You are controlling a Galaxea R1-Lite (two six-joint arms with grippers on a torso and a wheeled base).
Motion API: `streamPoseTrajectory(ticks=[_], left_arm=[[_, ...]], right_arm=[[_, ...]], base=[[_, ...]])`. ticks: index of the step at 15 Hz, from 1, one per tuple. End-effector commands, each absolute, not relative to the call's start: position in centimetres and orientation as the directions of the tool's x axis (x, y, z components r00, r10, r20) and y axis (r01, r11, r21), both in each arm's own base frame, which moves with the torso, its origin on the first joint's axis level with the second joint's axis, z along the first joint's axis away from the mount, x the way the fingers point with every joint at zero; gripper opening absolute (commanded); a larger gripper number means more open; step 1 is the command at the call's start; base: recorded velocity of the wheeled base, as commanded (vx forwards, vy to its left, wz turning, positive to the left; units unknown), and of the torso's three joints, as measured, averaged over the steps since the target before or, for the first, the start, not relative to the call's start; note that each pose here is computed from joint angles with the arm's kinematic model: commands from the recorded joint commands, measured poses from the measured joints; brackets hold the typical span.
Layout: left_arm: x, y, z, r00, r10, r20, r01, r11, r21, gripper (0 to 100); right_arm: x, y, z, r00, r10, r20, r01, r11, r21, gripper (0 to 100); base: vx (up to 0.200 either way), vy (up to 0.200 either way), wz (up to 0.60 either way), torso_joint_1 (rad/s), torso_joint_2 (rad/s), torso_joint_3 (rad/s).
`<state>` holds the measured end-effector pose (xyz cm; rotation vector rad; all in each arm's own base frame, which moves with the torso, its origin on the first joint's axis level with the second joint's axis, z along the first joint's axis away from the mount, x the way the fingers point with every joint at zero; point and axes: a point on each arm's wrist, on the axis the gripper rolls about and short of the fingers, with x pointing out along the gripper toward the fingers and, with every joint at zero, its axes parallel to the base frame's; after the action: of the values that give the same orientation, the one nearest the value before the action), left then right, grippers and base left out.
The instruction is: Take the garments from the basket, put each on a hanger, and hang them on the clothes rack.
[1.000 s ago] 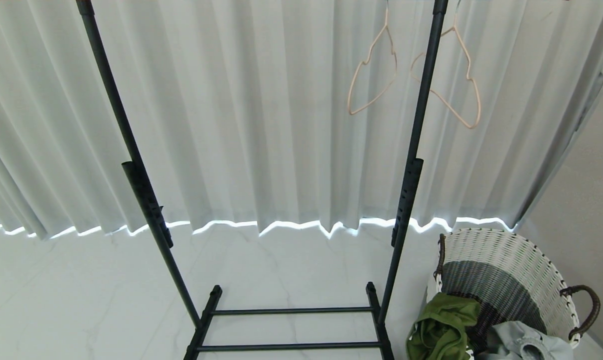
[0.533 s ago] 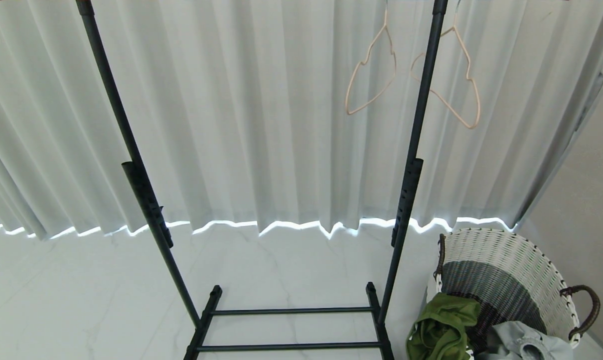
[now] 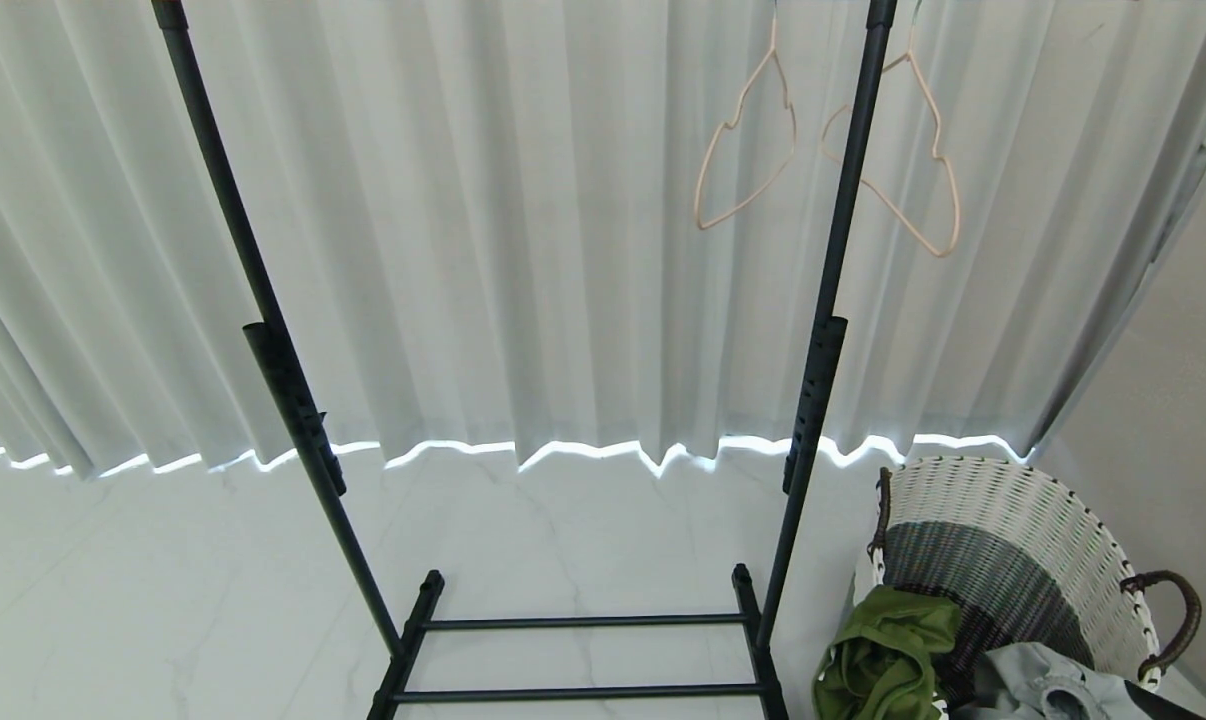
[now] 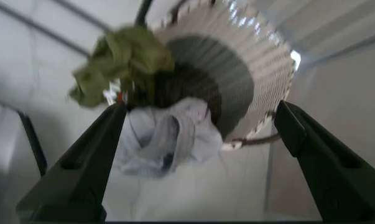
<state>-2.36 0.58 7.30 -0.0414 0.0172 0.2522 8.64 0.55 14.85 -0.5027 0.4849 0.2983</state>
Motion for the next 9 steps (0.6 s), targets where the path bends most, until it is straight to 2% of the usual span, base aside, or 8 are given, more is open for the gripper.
streamPoseTrajectory(ticks=[1,5,9], left_arm=[[-2.4,0.6,7.3,0.968,0.249,-0.025,-0.250,0.968,-0.036,100],[-2.4,0.6,7.3,0.968,0.249,-0.025,-0.250,0.968,-0.038,100],[-2.4,0.6,7.3,0.968,0.249,-0.024,-0.250,0.968,-0.040,100]], right_arm=[[11.3,0.0,12.9,0.745,0.108,-0.658,-0.426,0.836,-0.346,100],[13.3,-0.5,8.4,0.580,0.092,-0.809,-0.543,0.785,-0.300,100],[16.7,-2.0,5.4,0.581,0.012,-0.814,-0.574,0.715,-0.400,100]], base=[[0.000,0.000,0.00,0.000,0.00,0.000],[0.000,0.000,0.00,0.000,0.00,0.000],[0.000,0.000,0.00,0.000,0.00,0.000]])
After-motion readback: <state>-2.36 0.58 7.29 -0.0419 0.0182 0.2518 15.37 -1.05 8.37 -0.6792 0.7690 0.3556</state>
